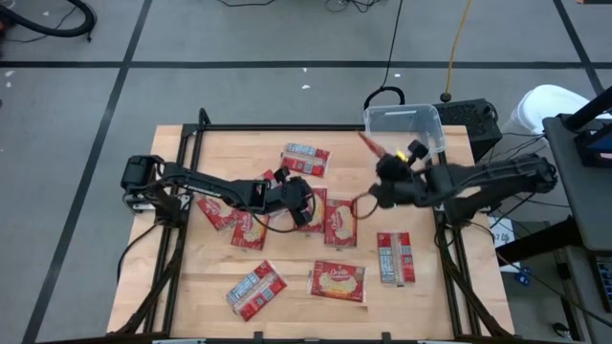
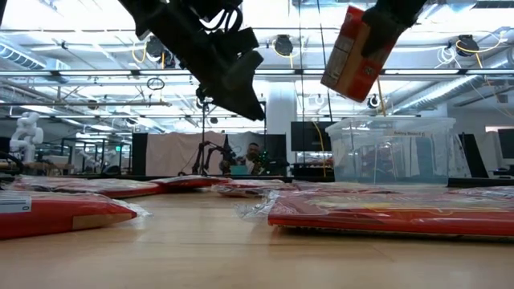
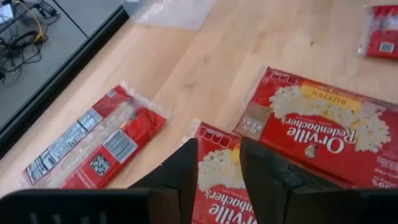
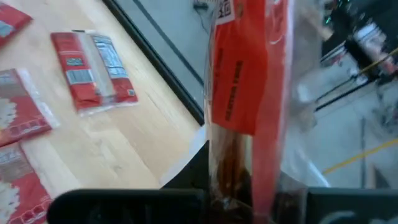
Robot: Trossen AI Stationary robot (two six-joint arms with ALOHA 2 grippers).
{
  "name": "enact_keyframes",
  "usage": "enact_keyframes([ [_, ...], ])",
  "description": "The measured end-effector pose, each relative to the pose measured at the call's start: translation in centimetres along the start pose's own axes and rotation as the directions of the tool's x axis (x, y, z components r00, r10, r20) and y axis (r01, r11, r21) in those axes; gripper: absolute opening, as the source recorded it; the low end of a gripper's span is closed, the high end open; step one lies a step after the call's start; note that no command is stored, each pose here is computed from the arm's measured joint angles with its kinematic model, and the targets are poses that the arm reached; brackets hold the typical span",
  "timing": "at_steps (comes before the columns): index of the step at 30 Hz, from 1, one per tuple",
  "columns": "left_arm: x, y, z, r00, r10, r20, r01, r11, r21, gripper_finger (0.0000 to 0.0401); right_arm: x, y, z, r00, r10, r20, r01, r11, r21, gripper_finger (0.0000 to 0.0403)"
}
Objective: Sort popcorn bags into baskets
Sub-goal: Put the popcorn bag into the transparent container
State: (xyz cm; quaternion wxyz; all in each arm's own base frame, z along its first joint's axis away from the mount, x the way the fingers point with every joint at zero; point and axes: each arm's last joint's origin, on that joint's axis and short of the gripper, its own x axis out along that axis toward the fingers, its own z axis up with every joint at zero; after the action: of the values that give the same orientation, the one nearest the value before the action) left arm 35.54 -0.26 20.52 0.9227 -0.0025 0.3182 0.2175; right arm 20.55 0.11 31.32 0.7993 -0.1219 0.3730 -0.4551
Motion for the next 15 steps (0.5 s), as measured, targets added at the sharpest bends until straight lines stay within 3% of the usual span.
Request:
enact_keyframes([
  [8,-0.1,-0.2,0.2,1.000,-0.012,0.016,0.012,1.000,0.019,0.0116,1.2,-1.1,0.1,0.998,-0.026,-0.057,0.020,0.995,-0.101,0.0020],
  [15,-0.1,-0.3,1.2,0.993,-0.026,0.117,0.016,0.996,0.090,0.0122,1.0,-1.1,0.3,0.994,0.088,-0.061,-0.099,0.977,-0.192,0.0020],
])
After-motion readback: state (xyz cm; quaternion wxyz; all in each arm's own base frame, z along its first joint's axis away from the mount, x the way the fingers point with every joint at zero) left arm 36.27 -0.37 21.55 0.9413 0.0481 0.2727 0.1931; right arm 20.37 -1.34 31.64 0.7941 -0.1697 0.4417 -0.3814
